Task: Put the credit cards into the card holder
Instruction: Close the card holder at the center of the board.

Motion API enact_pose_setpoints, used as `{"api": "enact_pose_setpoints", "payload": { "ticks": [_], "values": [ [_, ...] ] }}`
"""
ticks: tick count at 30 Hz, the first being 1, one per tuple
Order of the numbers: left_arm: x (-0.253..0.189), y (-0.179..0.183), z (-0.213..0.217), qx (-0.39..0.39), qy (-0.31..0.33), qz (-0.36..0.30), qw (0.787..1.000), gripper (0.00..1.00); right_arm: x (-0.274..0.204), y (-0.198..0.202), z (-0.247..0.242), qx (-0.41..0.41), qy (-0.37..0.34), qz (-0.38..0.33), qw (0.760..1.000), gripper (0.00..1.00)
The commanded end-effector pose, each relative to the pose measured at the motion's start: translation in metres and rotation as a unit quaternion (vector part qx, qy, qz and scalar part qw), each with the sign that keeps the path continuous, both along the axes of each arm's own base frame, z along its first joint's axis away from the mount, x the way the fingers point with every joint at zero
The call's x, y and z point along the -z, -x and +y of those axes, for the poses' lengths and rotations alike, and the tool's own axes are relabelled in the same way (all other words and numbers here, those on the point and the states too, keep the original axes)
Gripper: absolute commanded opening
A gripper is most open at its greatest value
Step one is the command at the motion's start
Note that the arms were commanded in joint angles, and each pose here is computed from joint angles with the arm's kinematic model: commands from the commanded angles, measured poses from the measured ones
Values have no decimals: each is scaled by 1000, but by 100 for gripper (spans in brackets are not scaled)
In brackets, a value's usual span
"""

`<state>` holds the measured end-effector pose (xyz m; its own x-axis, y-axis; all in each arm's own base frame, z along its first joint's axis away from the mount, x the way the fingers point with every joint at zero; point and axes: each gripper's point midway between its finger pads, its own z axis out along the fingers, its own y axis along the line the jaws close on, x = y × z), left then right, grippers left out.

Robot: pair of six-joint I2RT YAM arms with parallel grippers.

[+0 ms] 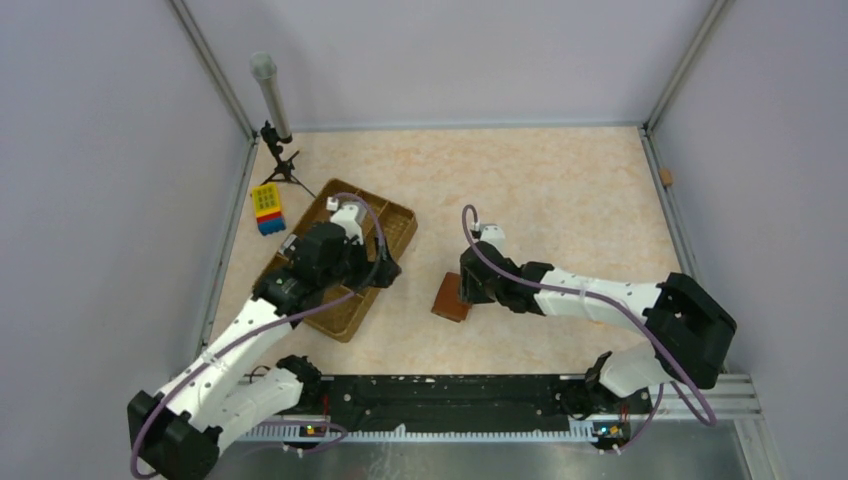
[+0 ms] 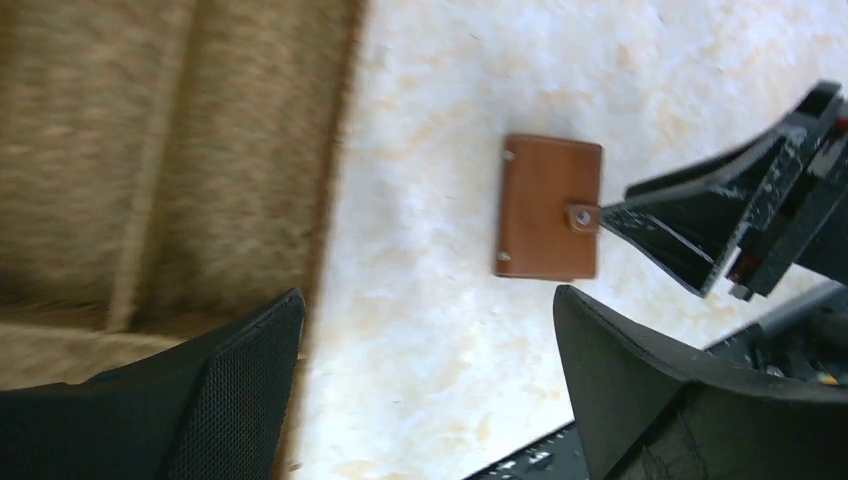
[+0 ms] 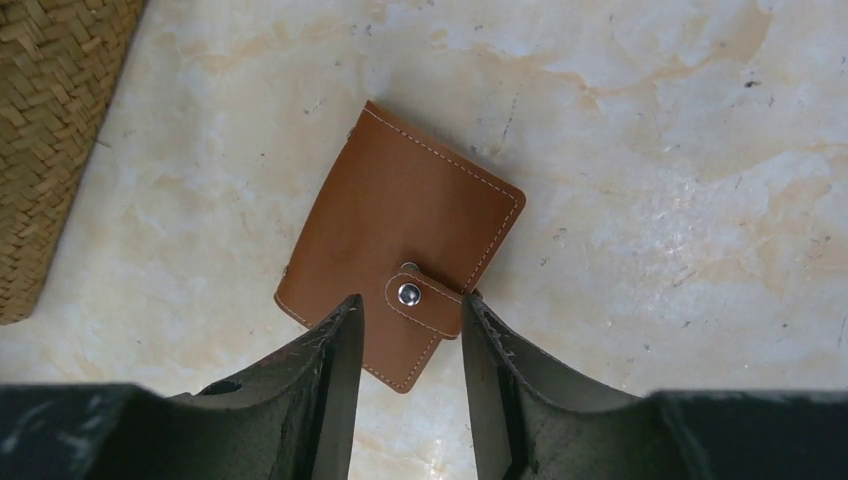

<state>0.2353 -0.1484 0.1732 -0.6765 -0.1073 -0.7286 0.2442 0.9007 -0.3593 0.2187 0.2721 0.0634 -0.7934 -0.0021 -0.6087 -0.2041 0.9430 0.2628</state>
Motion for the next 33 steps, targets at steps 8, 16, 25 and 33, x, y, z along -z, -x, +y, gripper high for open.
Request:
{"api": "enact_pose_setpoints", "payload": {
  "ticks": [8,16,25,33],
  "values": [
    [49,4,-110,64,108,69,990,88,13,7,3,88,-59,44,993,38],
    [104,4,-134,96,110,105,984,86,30,-2,9,94,-85,57,990,38],
    [127,18,-161,146,131,119,973,65,36,-30,-2,85,-117,25,989,38],
    [109,53,-183,176,150,91,969,62,22,-54,-28,89,-56,-28,994,55]
  ]
}}
